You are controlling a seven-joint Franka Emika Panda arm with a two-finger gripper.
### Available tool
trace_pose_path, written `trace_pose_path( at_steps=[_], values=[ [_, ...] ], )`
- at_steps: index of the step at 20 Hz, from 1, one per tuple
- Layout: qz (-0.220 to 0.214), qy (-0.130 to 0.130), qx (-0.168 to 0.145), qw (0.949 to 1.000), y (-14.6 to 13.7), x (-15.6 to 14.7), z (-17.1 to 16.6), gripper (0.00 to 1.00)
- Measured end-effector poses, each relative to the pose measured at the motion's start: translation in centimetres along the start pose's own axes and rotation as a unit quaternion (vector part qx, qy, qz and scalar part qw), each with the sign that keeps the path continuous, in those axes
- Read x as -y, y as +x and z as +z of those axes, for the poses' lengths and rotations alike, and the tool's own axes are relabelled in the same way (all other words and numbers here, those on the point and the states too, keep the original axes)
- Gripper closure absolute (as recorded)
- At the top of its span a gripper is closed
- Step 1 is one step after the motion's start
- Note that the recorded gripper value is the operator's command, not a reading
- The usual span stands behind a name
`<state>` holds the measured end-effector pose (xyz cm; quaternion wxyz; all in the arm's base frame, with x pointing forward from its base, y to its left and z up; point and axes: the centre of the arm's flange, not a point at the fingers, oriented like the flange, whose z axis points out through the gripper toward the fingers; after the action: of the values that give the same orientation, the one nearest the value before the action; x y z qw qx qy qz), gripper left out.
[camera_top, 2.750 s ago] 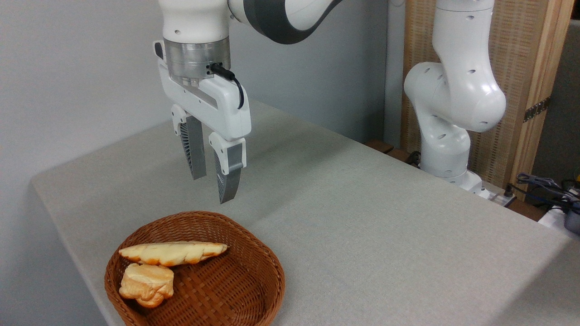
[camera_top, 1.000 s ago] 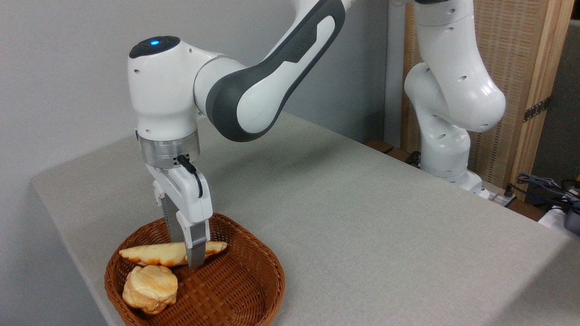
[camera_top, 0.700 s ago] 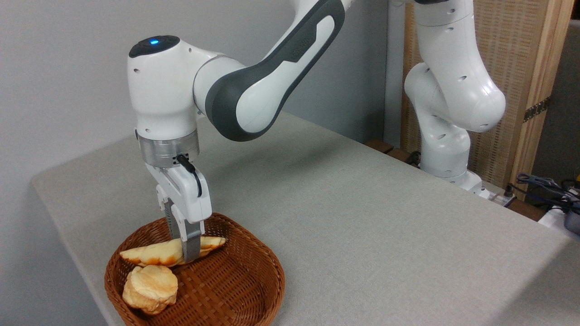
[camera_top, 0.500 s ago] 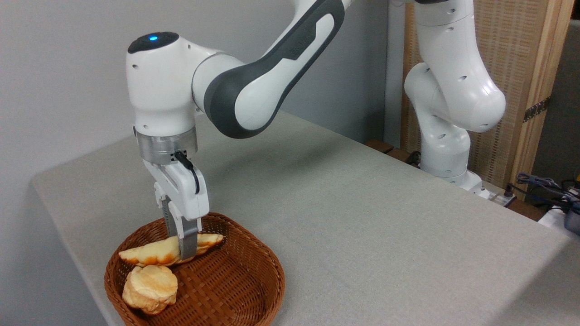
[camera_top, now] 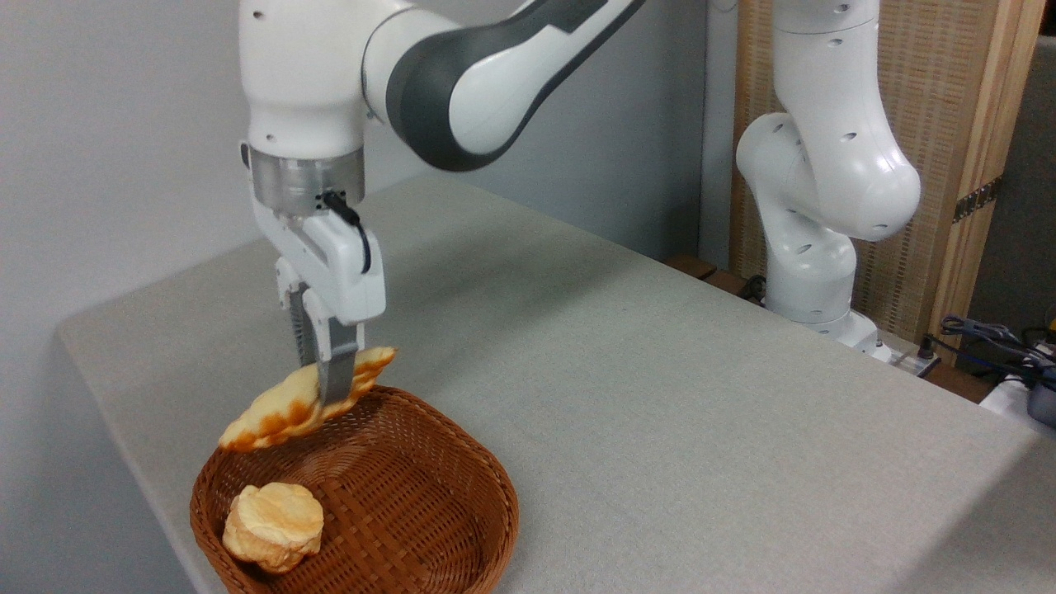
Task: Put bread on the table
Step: 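Lift the bread roll out of the basket and carry it beyond the rim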
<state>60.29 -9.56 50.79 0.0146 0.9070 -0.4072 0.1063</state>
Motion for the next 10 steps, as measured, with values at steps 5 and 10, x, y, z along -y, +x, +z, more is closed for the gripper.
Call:
trace_pose_path(
  at_steps=[5,10],
  values=[
    [-0.004,-0.046,0.021,0.9987,-1.2,-1.7,-2.3,0.60],
    [-0.004,-0.109,0.054,0.9926,-2.6,-4.0,-4.0,0.29]
  ],
)
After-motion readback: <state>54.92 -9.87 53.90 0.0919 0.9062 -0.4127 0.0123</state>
